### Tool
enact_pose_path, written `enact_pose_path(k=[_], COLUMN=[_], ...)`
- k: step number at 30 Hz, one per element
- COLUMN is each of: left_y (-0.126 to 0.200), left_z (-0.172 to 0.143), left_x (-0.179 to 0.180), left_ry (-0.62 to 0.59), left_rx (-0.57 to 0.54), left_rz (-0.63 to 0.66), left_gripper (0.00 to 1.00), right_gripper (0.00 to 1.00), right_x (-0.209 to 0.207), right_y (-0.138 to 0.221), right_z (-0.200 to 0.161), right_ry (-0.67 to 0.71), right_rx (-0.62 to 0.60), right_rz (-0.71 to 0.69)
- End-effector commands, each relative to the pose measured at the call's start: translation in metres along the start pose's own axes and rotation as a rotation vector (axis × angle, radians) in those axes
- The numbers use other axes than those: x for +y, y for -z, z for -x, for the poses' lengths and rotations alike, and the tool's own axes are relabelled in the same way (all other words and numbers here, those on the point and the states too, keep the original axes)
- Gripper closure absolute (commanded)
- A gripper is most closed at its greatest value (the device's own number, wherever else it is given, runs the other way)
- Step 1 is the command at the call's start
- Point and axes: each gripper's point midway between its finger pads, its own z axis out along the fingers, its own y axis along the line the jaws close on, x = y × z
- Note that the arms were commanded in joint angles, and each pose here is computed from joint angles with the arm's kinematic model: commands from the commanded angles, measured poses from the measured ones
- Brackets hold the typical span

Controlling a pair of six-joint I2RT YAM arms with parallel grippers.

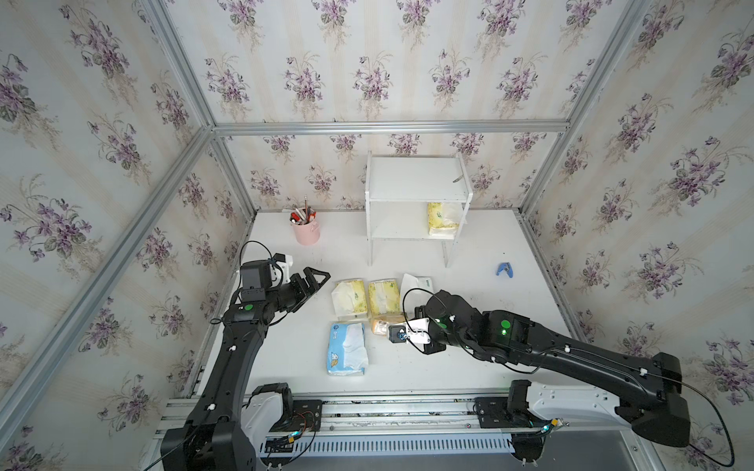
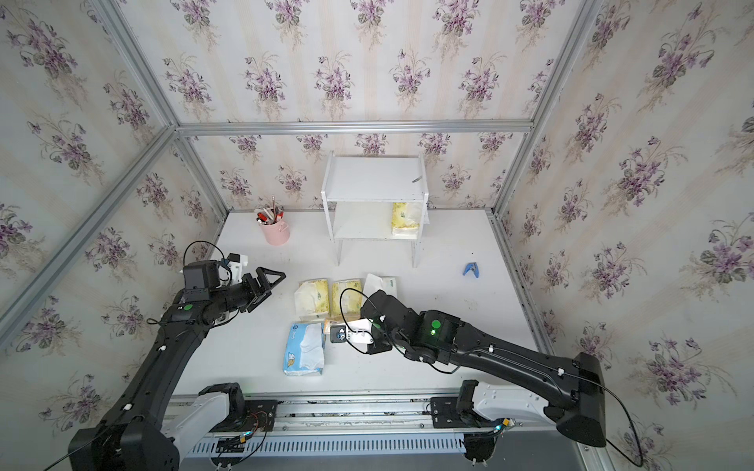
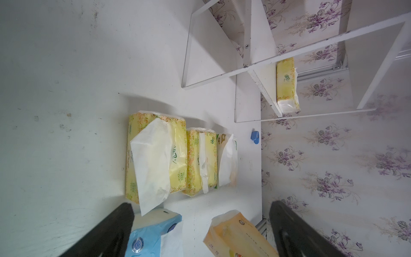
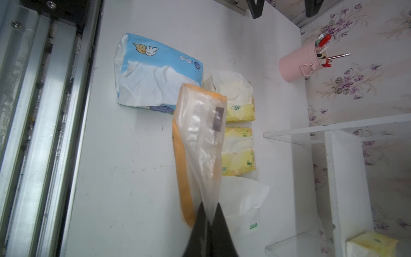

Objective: Remove the tissue boxes from the shelf
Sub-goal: Place the box of tissues at the center of the board.

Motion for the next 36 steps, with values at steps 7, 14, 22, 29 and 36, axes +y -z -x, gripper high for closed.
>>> enact_pose_path(k=[7, 14, 22, 29, 36], left_y=[0.001, 0.002, 0.002, 0.003, 0.004], left_z=[0.006, 0.005, 0.005, 0.004, 0.001], left_x=[-0.004, 0.000, 0.000, 0.000, -0.007], left_ry=[-0.027, -0.025, -0.024, -0.027, -0.051], left_rx=[-0.016, -0.019, -0.019, -0.014, -0.002], left_rz=[-0.003, 0.021, 0.022, 0.020, -0.013], left_gripper=[0.01, 0.01, 0.01, 0.01, 0.01], right_gripper=[1.00, 1.00, 1.00, 0.78, 0.56], right_x=[0.041, 0.066, 0.091, 0.094, 0.084], right_y=[-0.037, -0.052, -0.065, -0.073, -0.067], right_z=[-0.011, -0.027, -0.046, -0.056, -0.043], right_ry=[-0.083, -0.095, -0.106, -0.094, -0.113], right_rx=[0.014, 0.074, 0.160, 0.181, 0.106], right_rz=[0.131, 0.229, 0.337, 0.326, 0.286])
